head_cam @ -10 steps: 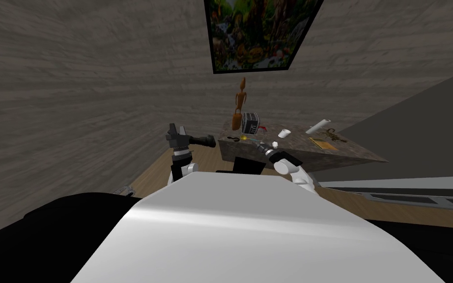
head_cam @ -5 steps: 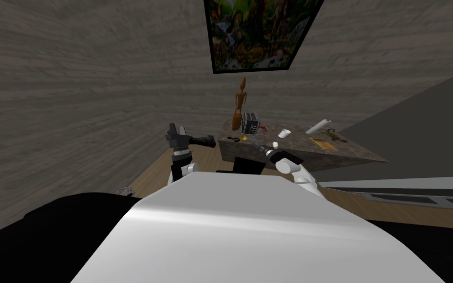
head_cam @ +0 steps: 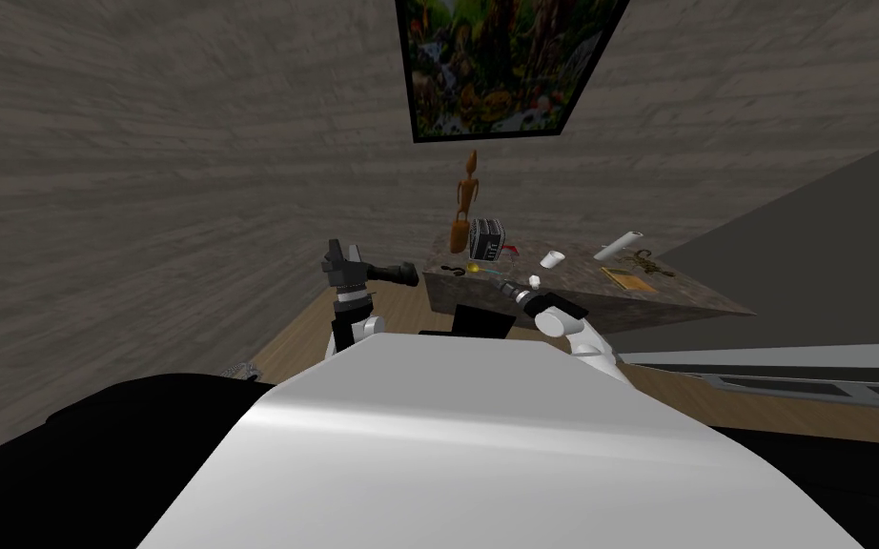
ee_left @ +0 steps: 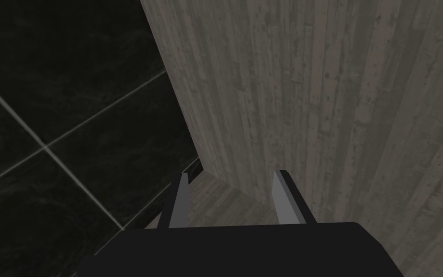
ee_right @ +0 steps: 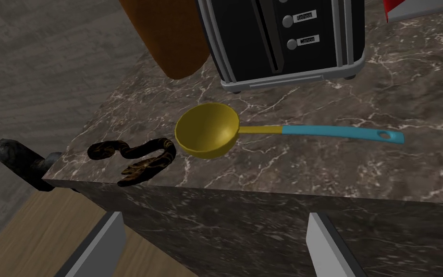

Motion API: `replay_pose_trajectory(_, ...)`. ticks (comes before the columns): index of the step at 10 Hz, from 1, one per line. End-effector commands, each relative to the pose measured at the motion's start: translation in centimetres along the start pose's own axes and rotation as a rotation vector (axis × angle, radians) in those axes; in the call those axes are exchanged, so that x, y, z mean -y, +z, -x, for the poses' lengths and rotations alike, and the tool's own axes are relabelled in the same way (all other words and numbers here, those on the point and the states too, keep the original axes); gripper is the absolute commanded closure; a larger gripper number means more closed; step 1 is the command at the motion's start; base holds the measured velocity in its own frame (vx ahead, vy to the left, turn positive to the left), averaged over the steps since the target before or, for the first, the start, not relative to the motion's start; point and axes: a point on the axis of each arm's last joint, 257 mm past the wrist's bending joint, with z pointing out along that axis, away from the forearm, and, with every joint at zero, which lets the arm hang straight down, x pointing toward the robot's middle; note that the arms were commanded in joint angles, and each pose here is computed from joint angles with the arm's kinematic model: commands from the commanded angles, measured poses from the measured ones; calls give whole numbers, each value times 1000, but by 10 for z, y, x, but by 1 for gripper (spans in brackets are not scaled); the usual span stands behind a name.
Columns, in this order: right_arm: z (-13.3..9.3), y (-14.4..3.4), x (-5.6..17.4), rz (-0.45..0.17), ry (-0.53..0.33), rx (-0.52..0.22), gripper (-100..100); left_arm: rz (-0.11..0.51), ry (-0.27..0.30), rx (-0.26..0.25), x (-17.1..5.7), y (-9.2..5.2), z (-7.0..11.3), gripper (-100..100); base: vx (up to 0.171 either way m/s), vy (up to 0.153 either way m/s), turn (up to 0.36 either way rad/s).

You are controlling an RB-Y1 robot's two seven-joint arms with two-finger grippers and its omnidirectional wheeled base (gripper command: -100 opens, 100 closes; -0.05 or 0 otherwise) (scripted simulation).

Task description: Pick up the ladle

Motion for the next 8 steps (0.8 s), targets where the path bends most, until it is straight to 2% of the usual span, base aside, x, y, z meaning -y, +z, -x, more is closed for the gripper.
replay_pose_trajectory(1, 0, 0, 0, 0, 0, 0, -100, 0, 0, 0, 0, 0, 0, 0, 7, 3, -5)
replay_pose_trajectory(2, 0, 0, 0, 0, 0, 0, -100, 0, 0, 0, 0, 0, 0, 0, 9, 8, -20)
replay_pose_trajectory(3, 6, -4, -9, 15, 51, 29, -100, 0, 0, 0, 0, 0, 0, 0, -7, -4, 16)
replay_pose_trajectory(8, 18, -15, -29, 52, 162, 91, -100, 0, 0, 0, 0, 0, 0, 0, 4, -1, 35)
